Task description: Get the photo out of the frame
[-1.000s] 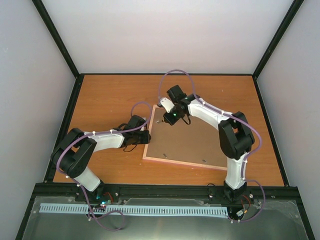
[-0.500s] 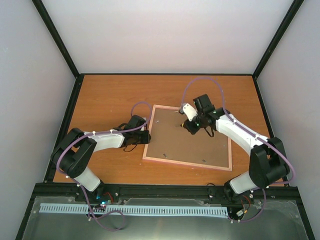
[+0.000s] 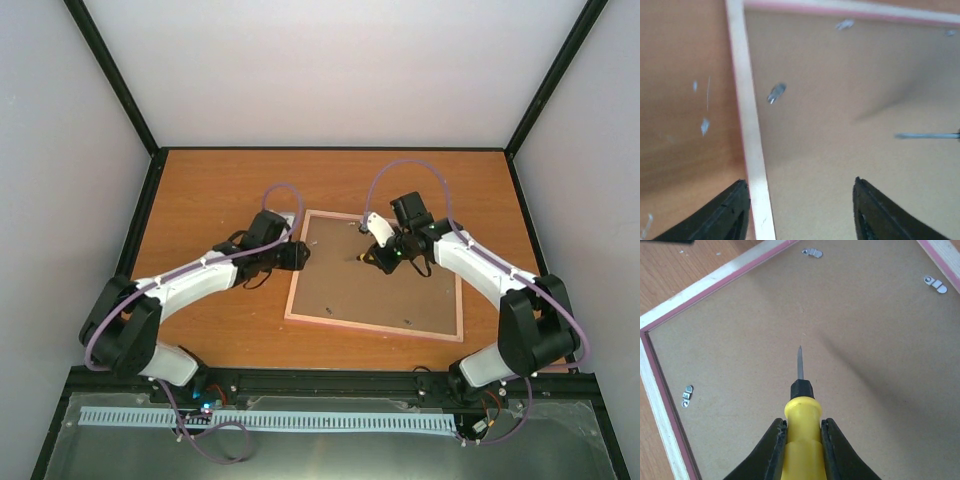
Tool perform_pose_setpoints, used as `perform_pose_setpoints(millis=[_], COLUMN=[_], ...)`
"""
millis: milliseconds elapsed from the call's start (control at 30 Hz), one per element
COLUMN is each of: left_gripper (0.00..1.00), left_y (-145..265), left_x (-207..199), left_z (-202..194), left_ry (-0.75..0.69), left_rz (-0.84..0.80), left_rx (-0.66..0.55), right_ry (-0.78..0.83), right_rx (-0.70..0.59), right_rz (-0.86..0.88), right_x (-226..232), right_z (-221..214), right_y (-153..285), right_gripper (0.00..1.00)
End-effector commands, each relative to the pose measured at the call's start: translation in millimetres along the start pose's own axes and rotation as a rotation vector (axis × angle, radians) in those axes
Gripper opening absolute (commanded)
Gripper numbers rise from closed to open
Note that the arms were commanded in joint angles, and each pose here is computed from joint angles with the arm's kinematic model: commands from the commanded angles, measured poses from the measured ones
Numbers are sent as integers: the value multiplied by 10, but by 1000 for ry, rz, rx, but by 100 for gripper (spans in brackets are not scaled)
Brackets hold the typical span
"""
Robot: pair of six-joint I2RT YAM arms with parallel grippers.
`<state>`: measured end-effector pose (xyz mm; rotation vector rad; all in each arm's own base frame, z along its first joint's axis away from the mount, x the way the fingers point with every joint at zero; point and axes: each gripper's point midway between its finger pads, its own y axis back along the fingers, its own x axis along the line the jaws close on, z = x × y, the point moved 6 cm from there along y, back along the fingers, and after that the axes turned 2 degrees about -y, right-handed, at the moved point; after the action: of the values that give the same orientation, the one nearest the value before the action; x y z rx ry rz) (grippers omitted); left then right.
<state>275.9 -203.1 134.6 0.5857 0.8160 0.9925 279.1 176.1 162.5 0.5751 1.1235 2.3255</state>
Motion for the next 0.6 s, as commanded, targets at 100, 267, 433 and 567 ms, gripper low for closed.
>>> perform_pose_setpoints(millis=[100, 267, 433, 567], left_gripper=[83, 100, 100, 100], left_y=[596, 1148, 1496, 1506], left_x=[-343, -434, -449, -440], left_z=[652, 1002, 1262, 1183], left_ry=[-199, -301, -358, -319], left_rz=[-50, 1, 105, 46], left_rx=[-200, -391, -488, -577], right_ry=[57, 68, 85, 95], right_rx=[-110, -160, -197, -228], right_rz=[-7, -12, 10, 51], right_x=[74, 116, 201, 263], right_z=[181, 254, 415, 433], right_y=[275, 451, 688, 717], right_gripper=[3, 3, 3, 3])
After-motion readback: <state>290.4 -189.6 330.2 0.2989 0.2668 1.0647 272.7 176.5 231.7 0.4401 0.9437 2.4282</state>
